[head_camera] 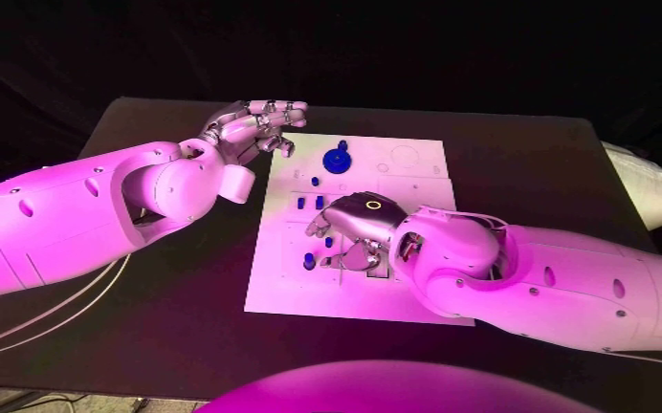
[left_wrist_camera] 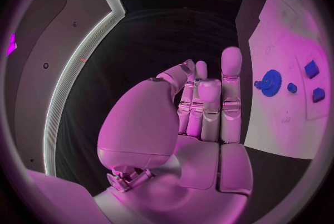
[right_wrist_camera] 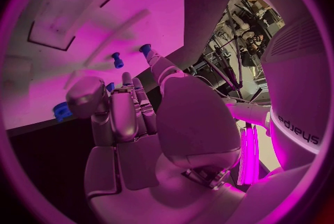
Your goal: Assemble the parts on the task board
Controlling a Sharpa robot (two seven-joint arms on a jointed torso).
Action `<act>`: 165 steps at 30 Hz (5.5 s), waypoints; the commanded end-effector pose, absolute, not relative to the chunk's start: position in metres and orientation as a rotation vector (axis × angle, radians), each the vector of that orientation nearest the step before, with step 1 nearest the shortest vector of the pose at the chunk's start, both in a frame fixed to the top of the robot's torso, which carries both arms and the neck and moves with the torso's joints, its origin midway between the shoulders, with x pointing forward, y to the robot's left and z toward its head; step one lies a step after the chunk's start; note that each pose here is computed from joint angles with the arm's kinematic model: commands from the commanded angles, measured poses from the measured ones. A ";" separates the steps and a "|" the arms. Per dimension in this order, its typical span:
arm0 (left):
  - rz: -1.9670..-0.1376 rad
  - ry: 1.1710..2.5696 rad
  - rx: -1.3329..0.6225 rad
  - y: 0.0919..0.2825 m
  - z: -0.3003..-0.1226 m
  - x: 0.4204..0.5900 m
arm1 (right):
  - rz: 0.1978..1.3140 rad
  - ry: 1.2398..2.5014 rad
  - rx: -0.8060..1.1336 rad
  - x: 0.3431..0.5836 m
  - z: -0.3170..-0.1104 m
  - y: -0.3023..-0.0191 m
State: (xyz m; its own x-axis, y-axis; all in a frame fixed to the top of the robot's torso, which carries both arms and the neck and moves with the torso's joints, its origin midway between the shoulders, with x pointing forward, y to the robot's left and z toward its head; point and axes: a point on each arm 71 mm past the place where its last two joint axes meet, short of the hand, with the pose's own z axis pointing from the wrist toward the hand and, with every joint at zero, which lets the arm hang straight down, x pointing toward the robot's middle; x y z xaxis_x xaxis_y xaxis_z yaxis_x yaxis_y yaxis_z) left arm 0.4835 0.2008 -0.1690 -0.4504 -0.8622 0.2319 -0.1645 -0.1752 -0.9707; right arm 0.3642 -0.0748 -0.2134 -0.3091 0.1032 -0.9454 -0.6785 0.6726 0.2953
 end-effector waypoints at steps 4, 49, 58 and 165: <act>-1.690 1.555 -1.181 0.201 -0.168 0.483 | 0.917 1.655 -0.250 0.369 -0.185 -0.114; -1.698 1.569 -1.178 0.199 -0.171 0.481 | 0.385 2.023 0.036 0.354 -0.216 -0.239; -1.697 1.568 -1.178 0.199 -0.171 0.481 | 0.394 2.027 0.021 0.354 -0.221 -0.231; -1.691 1.579 -1.183 0.203 -0.171 0.480 | 0.609 2.112 0.145 0.351 -0.235 -0.165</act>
